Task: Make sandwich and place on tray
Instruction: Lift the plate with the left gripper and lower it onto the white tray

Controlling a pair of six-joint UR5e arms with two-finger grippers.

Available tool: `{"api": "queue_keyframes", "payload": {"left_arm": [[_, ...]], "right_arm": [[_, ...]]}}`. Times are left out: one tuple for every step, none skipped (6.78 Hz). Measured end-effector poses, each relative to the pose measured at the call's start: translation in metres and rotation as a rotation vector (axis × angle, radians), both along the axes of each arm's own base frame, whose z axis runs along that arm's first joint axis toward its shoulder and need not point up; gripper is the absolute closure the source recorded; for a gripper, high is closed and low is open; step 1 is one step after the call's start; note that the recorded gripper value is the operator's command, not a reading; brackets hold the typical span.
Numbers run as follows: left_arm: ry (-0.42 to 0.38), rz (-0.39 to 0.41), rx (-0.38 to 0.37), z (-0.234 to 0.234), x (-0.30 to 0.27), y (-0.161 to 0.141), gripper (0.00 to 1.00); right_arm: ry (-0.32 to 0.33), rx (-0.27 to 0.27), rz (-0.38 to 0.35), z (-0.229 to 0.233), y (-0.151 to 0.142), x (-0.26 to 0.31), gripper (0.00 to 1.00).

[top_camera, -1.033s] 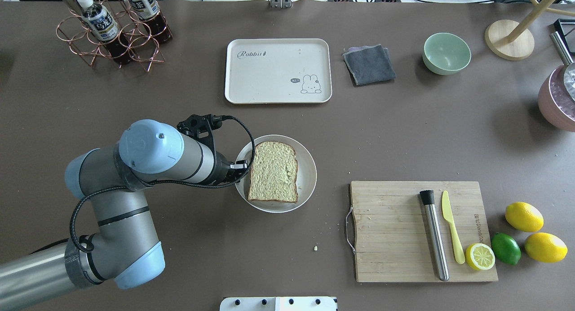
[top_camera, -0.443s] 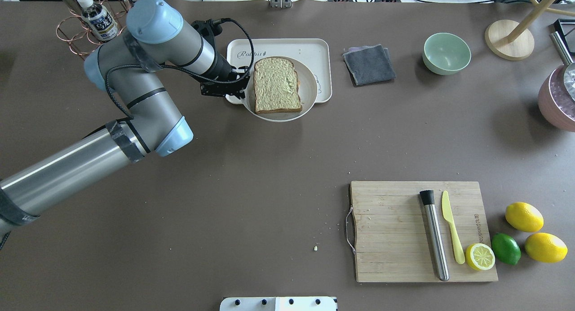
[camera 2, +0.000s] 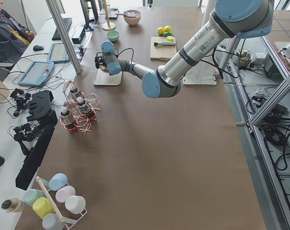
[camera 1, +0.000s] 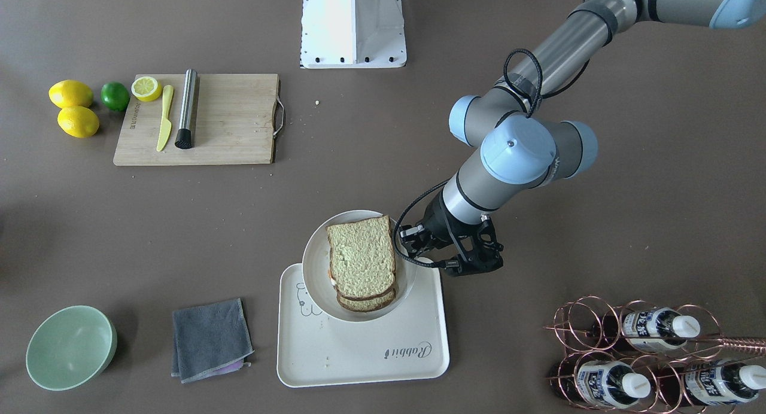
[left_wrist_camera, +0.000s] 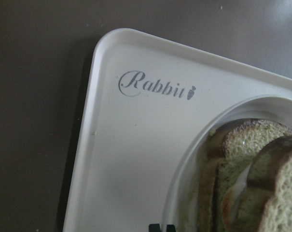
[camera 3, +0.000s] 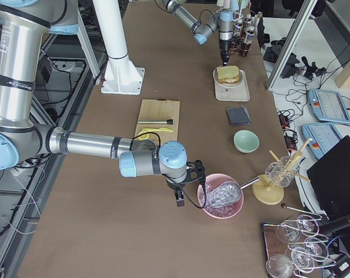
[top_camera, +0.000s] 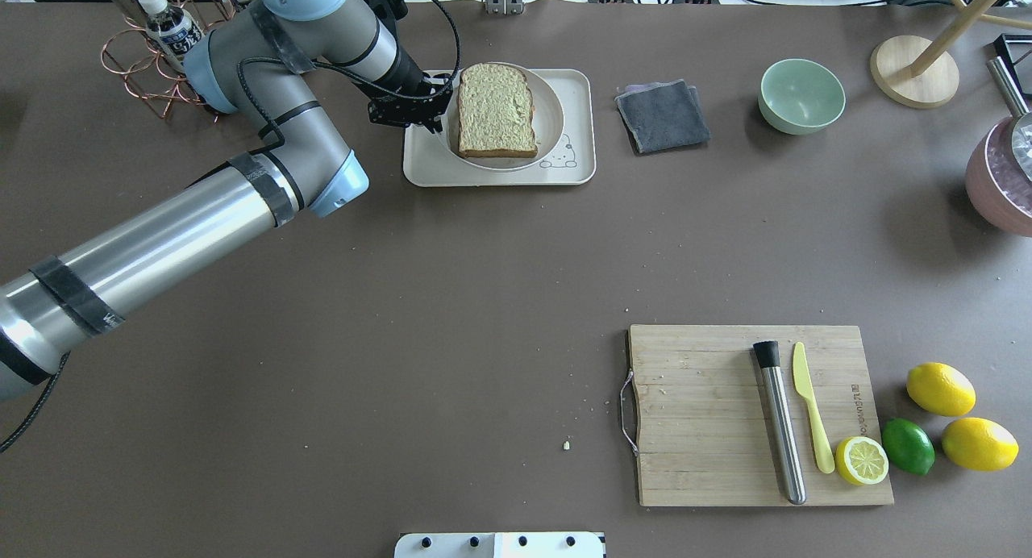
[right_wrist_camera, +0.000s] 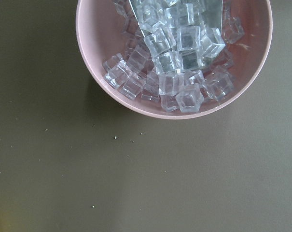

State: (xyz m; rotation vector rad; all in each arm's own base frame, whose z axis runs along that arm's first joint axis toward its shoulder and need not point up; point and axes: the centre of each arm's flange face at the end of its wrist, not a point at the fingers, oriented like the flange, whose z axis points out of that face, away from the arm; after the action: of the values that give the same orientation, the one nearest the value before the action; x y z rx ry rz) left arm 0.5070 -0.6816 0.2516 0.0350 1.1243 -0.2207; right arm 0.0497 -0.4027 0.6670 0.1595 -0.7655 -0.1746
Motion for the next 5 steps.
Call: {"api": "queue_keyframes", "payload": {"left_arm": [[-0.006,-0.004,0.001,0.004,0.005,-0.010,1.00],[-0.013,-0.012,0.004,0.006,0.012,-0.016,1.00],[-0.023,-0.023,0.009,0.009,0.019,-0.019,1.00],[-0.028,-0.029,0.014,0.011,0.025,-0.019,1.00],[-0.032,-0.031,0.019,0.013,0.032,-0.016,1.00]], "right_arm": [[-0.001,0.000,-0.003,-0.001,-0.001,-0.001,0.00],[-0.004,-0.002,-0.004,-0.001,0.000,-0.002,0.00],[-0.007,-0.005,-0.004,0.000,0.002,-0.002,0.00],[-0.010,-0.009,-0.004,0.001,0.005,-0.001,0.00],[-0.012,-0.013,-0.004,0.002,0.008,-0.001,0.00]]}}
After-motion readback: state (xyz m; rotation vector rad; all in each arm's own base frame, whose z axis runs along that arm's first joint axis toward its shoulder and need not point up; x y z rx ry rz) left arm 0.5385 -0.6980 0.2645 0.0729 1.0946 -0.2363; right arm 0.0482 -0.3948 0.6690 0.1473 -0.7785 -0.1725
